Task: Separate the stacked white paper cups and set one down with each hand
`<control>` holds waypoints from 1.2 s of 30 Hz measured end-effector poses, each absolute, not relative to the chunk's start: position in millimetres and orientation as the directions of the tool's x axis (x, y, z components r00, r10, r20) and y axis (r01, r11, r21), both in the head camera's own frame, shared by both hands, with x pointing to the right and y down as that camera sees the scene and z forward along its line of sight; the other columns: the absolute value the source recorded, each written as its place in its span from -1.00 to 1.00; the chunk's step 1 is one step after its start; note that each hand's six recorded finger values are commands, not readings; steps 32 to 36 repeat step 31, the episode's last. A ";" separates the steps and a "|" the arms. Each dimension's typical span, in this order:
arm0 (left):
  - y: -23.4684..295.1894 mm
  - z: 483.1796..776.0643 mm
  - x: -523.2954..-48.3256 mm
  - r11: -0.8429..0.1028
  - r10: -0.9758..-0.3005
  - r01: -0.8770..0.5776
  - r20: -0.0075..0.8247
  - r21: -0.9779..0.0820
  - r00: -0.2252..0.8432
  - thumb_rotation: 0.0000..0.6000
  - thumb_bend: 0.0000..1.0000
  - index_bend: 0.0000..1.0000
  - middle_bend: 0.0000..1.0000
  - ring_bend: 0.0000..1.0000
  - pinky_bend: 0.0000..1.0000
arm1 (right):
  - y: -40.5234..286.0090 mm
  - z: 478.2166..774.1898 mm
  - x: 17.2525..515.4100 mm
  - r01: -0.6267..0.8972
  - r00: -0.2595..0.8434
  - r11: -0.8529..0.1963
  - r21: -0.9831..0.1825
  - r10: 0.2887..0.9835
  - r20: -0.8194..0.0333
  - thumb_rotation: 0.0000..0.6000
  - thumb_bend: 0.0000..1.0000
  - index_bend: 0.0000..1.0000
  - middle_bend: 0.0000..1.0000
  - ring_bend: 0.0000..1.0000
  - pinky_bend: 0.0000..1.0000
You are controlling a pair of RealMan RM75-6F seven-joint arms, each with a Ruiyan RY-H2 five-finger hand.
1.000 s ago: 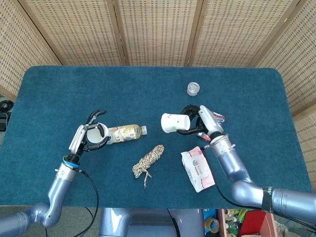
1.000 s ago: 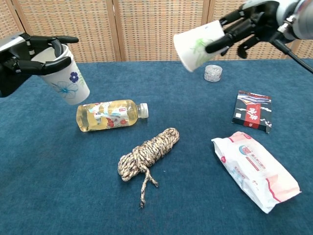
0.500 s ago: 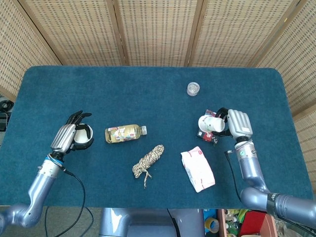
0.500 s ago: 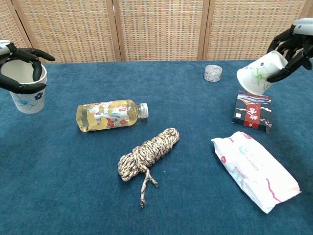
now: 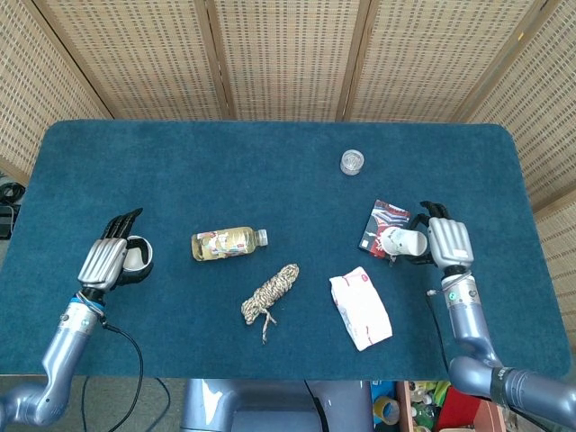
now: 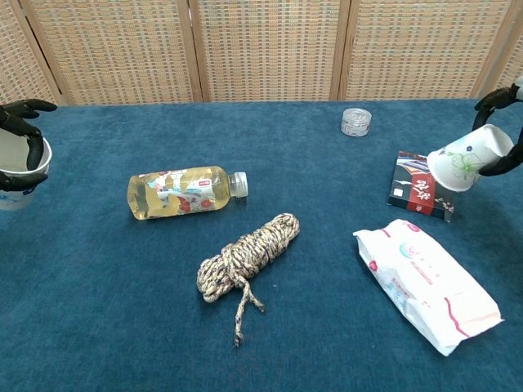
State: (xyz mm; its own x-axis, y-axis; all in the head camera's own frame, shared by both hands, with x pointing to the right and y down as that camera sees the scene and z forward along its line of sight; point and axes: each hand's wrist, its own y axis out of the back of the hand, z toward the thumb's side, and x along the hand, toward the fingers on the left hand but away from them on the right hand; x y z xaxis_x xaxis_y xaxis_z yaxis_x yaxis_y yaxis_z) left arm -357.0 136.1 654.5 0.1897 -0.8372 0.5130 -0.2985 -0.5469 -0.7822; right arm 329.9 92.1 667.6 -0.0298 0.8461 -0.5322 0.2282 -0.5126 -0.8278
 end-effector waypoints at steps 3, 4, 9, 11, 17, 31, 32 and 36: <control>141.1 656.8 -358.9 -0.541 -0.841 -0.284 0.512 -0.791 0.177 1.00 -0.46 -0.99 -1.00 -1.00 -1.00 | 98.8 669.7 332.9 0.228 -0.022 -0.517 -0.825 0.845 -0.535 1.00 -0.65 -0.42 -1.00 -1.00 -0.51; 141.6 656.3 -359.7 -0.536 -0.844 -0.285 0.508 -0.795 0.172 1.00 -0.49 -1.00 -1.00 -1.00 -1.00 | 100.1 669.2 333.6 0.227 -0.019 -0.514 -0.827 0.847 -0.531 1.00 -0.68 -0.46 -1.00 -1.00 -0.55; 143.1 648.9 -366.1 -0.502 -0.864 -0.306 0.482 -0.809 0.143 1.00 -0.63 -1.00 -1.00 -1.00 -1.00 | 104.6 661.2 334.9 0.229 -0.010 -0.491 -0.841 0.862 -0.507 1.00 -0.76 -0.51 -1.00 -1.00 -0.60; 144.1 644.1 -369.0 -0.497 -0.867 -0.312 0.479 -0.809 0.140 1.00 -0.63 -1.00 -1.00 -1.00 -1.00 | 107.1 656.5 333.9 0.226 -0.001 -0.485 -0.845 0.867 -0.498 1.00 -0.76 -0.51 -1.00 -1.00 -0.61; 156.3 625.2 -376.2 -0.479 -0.878 -0.285 0.456 -0.830 0.147 1.00 -0.63 -1.00 -1.00 -1.00 -1.00 | 120.0 636.7 332.4 0.198 0.035 -0.444 -0.874 0.894 -0.446 1.00 -0.77 -0.51 -1.00 -1.00 -0.67; 228.7 574.7 -404.4 -0.375 -0.920 -0.105 0.355 -0.921 0.168 1.00 -0.63 -1.00 -1.00 -1.00 -1.00 | 193.8 585.9 362.2 0.090 0.097 -0.322 -0.943 0.945 -0.313 1.00 -0.78 -0.59 -1.00 -1.00 -0.76; 228.7 574.7 -404.4 -0.375 -0.920 -0.105 0.355 -0.921 0.168 1.00 -0.63 -1.00 -1.00 -1.00 -1.00 | 193.8 585.9 362.2 0.090 0.097 -0.322 -0.943 0.945 -0.313 1.00 -0.78 -0.59 -1.00 -1.00 -0.76; 228.7 574.7 -404.4 -0.375 -0.920 -0.105 0.355 -0.921 0.168 1.00 -0.63 -1.00 -1.00 -1.00 -1.00 | 193.8 585.9 362.2 0.090 0.097 -0.322 -0.943 0.945 -0.313 1.00 -0.78 -0.59 -1.00 -1.00 -0.76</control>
